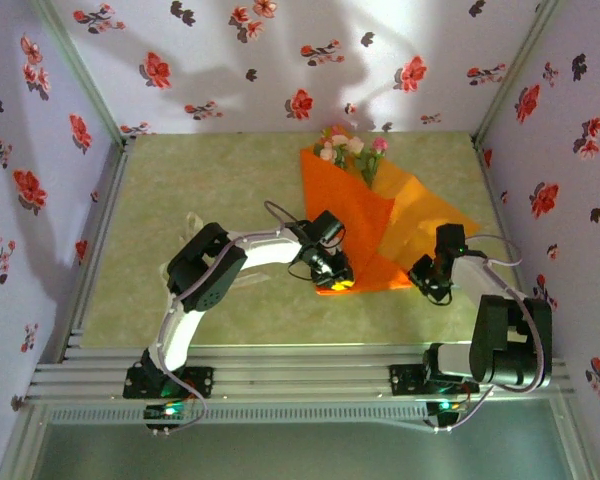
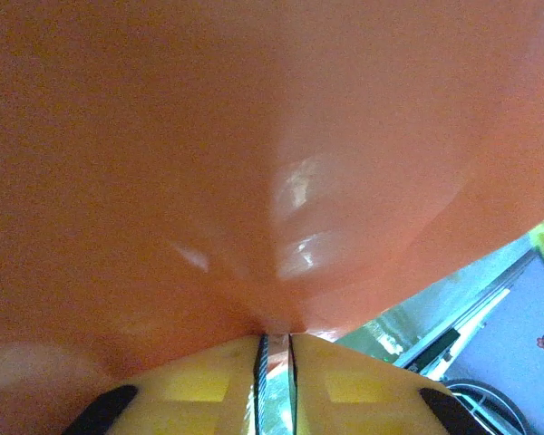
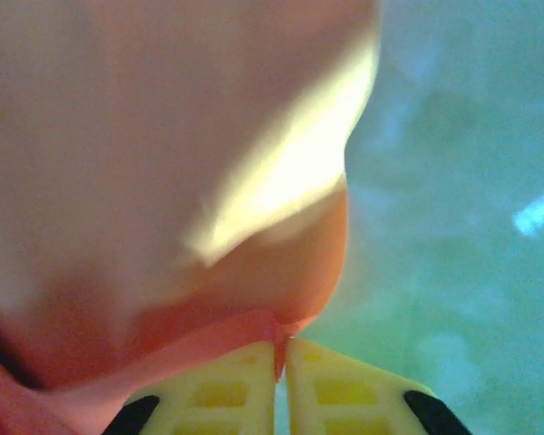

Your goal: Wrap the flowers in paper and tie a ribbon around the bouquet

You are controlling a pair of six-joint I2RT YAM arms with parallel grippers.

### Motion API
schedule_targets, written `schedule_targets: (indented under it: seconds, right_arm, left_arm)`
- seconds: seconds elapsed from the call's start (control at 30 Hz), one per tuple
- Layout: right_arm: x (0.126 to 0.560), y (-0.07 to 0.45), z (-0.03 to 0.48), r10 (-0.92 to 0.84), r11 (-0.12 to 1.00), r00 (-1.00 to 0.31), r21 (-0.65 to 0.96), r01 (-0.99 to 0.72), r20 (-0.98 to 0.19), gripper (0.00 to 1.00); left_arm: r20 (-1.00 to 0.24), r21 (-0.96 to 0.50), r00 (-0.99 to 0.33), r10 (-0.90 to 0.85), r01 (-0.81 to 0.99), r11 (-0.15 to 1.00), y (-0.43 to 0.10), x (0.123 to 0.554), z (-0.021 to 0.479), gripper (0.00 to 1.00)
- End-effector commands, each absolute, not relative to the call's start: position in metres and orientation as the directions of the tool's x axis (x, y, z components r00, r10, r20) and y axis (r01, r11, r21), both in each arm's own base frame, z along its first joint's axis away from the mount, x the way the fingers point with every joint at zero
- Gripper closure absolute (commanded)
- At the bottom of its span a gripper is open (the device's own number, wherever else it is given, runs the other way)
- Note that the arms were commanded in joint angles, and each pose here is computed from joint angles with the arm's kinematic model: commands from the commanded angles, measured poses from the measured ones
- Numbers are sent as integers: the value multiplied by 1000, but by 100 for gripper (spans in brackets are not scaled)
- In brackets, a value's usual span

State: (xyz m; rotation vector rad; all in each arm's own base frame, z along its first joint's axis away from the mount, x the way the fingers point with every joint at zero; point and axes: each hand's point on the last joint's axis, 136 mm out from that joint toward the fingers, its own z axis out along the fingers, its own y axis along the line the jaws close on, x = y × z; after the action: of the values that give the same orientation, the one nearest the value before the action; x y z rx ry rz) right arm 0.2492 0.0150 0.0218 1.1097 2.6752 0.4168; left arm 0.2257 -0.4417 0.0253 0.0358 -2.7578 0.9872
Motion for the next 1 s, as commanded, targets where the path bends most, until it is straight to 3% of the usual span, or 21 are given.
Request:
schedule_targets:
  seconds: [0.0,0.23,0.43,0.73,0.97]
  right_arm:
    - [272,13,38,699,697,-687,403,593,-199,92]
    - [273,18,60,675,725,-695,402,560,-249,100]
    - [267,46,96,588,795,-743,401,456,-319,100]
    - [263,109,145,373,894,-821,403,195,-432,100]
    - [268,175,163,183,908,-856,418,-42,-483,100]
  left_arm:
    - [204,-602,-978,44,-90,794,-432,227,14,84]
    - [162,-626,-987,25,-83,776,-431,235,28,84]
    - [189,-627,-982,8,-114,770,-430,233,18,85]
    - [195,-626,-981,6,-120,771,-427,232,12,86]
    - [155,-654,-988,-24,-121,747,-423,241,20,85]
